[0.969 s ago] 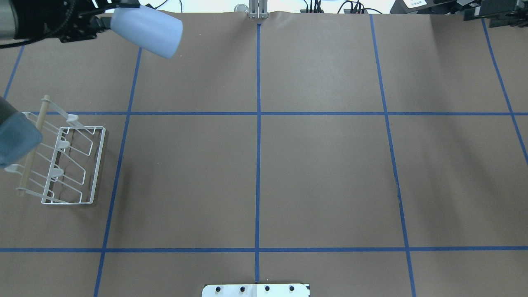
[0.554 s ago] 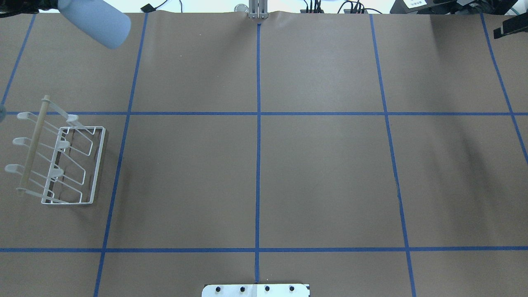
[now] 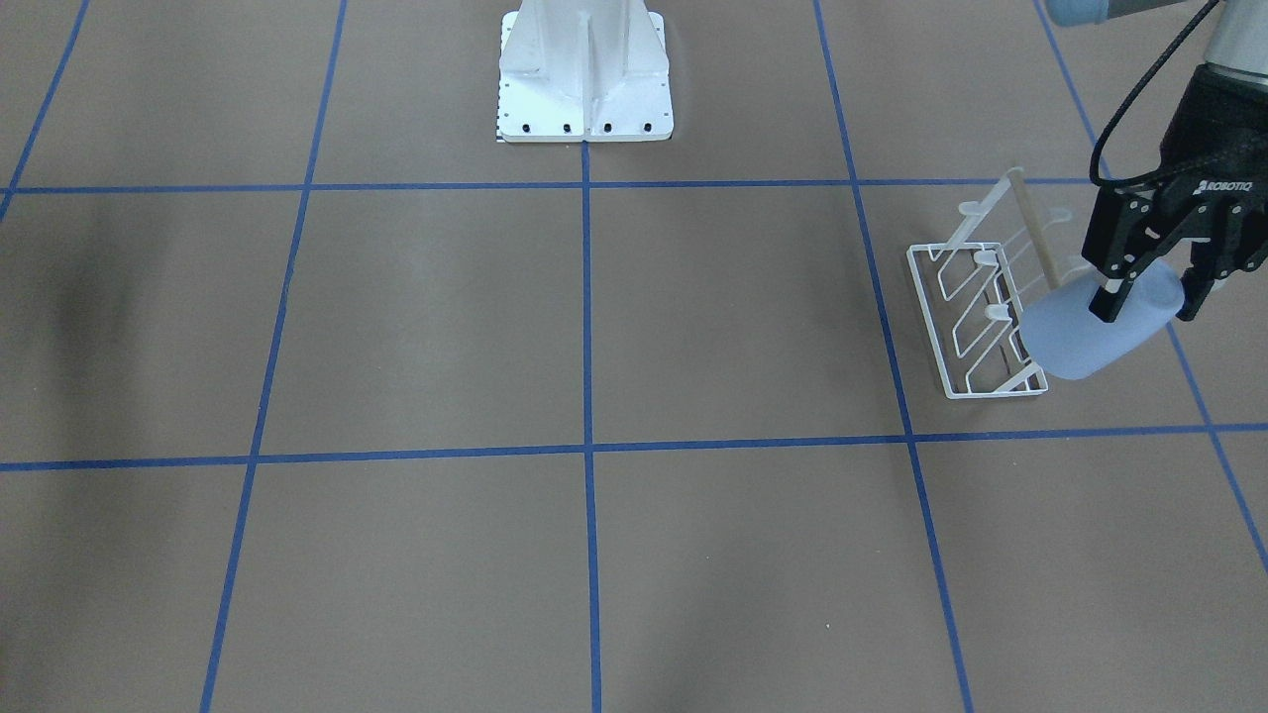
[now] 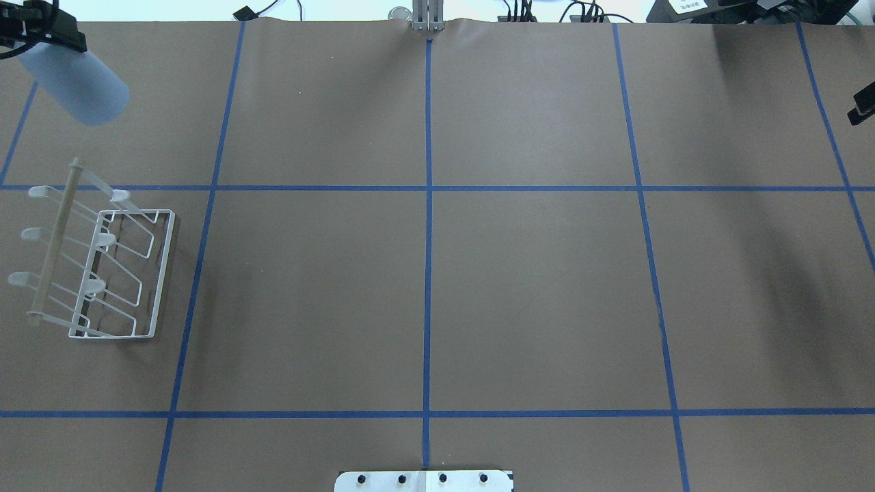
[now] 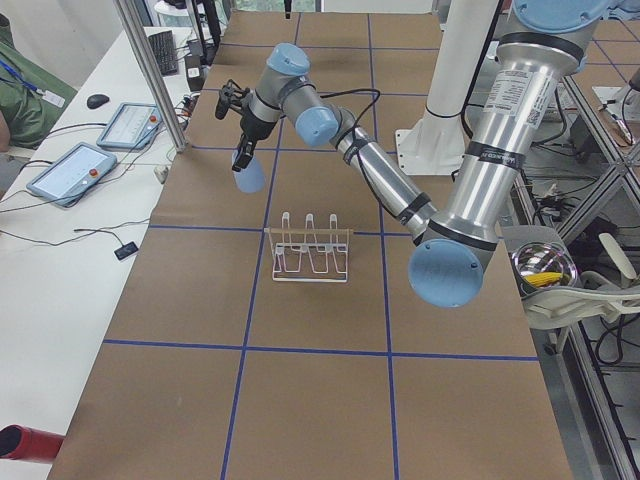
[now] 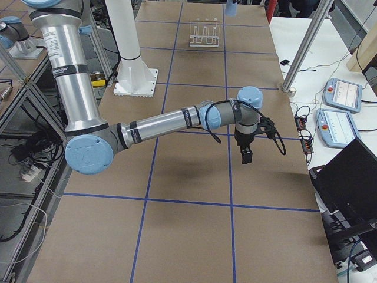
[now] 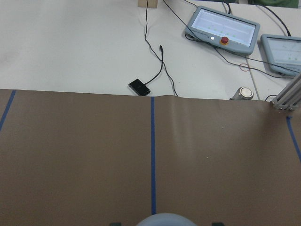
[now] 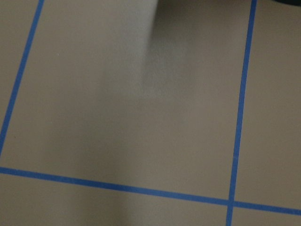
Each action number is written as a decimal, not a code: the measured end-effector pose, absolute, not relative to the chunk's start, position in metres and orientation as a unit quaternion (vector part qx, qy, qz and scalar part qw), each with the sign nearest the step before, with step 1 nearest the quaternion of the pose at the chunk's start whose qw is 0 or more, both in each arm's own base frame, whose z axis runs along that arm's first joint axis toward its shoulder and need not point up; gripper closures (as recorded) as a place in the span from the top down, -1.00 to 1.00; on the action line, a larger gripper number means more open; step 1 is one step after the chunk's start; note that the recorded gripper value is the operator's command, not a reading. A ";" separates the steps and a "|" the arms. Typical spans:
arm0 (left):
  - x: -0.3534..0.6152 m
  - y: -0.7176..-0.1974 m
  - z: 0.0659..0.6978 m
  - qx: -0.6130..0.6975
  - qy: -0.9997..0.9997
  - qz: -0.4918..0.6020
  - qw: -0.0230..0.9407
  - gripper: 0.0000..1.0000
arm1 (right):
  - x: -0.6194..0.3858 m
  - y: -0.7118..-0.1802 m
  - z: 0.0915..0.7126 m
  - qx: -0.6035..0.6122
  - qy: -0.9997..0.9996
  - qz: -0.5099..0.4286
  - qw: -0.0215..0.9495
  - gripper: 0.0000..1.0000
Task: Hang cup on cup holder
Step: 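Carry the cup with the left gripper above the white wire rack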
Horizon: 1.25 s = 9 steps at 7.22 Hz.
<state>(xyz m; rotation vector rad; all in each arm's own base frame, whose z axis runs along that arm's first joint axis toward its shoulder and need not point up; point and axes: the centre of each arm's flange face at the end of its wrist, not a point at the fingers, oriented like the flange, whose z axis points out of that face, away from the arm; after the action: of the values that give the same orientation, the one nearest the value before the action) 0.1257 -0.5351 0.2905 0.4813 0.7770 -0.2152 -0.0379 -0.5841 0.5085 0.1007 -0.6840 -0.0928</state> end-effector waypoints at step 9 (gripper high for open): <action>0.200 -0.512 0.342 0.171 0.331 -0.053 0.926 -1.00 | -0.055 -0.565 0.486 -0.012 -0.359 -0.043 0.932 1.00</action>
<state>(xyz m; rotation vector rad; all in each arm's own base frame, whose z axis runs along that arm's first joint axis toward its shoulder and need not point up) 0.1999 -0.5121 0.3418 0.3507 0.6792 -0.1077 -0.0546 -0.5646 0.4858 -0.0255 -0.7346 -0.0879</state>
